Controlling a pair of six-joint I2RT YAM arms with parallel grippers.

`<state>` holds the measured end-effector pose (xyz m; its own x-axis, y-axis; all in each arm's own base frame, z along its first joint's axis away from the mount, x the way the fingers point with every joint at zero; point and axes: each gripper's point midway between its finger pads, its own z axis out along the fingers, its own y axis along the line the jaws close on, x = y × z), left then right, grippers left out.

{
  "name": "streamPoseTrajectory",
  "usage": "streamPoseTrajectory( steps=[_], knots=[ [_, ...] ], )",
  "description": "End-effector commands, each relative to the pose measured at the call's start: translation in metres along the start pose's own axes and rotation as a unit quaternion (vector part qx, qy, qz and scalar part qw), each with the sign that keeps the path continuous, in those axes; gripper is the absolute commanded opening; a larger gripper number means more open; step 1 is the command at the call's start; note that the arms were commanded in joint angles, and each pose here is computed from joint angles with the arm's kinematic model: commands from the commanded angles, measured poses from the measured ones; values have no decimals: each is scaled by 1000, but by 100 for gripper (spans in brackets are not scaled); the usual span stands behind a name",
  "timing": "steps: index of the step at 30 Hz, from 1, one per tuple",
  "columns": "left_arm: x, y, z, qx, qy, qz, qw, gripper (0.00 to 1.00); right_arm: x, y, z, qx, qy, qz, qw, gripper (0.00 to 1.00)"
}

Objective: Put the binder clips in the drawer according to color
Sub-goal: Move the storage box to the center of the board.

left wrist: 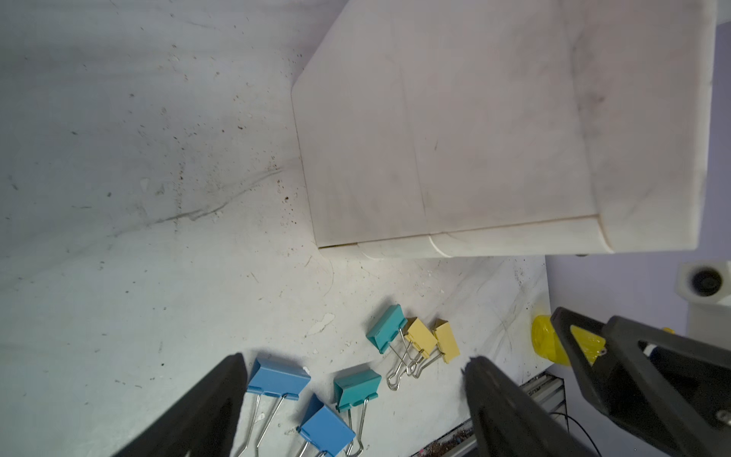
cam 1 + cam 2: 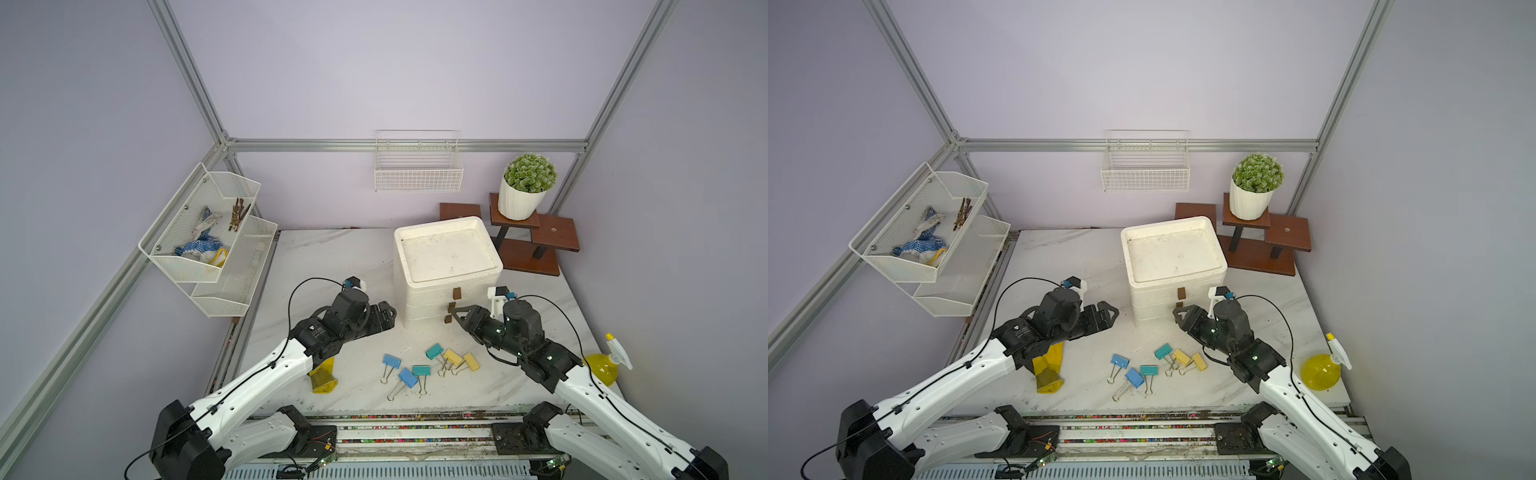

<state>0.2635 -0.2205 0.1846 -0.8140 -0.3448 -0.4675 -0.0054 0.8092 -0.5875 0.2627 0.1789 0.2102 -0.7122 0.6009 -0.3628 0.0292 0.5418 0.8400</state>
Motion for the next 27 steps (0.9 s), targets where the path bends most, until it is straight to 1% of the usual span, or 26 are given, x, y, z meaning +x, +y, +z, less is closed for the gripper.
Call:
streamPoseTrajectory(
  steps=[1, 4, 5, 9, 12, 15, 18, 20, 21, 23, 27],
  knots=[
    [4, -15, 14, 17, -8, -19, 1000, 88, -28, 21, -9, -31, -73, 4, 997, 54],
    [8, -31, 24, 32, -7, -17, 999, 87, -44, 19, -19, -14, -112, -4, 994, 55],
    [9, -36, 28, 37, -3, -17, 999, 87, -50, 16, -23, 2, -123, -7, 992, 54],
    [11, -53, 44, 44, 8, -19, 999, 85, -81, -14, -44, 88, -177, -2, 980, 56],
    [8, -61, 51, 48, 4, -25, 999, 84, -114, -38, -66, 144, -219, 13, 965, 62],
    [0, -70, 52, 56, -7, -27, 998, 84, -146, -39, -81, 148, -254, 11, 956, 72],
    [-5, -73, 50, 56, -17, -22, 998, 84, -165, -35, -83, 150, -265, 14, 952, 75],
    [-7, -73, 50, 55, -22, -21, 998, 84, -176, -41, -78, 148, -266, 32, 952, 79],
    [-7, -72, 50, 53, -22, -20, 998, 84, -180, -46, -73, 143, -260, 46, 954, 79],
    [-6, -69, 50, 50, -22, -19, 998, 84, -186, -49, -56, 108, -240, 67, 962, 78],
    [-7, -66, 46, 45, -26, -16, 999, 84, -193, -51, -29, 66, -208, 94, 971, 72]
  ],
)
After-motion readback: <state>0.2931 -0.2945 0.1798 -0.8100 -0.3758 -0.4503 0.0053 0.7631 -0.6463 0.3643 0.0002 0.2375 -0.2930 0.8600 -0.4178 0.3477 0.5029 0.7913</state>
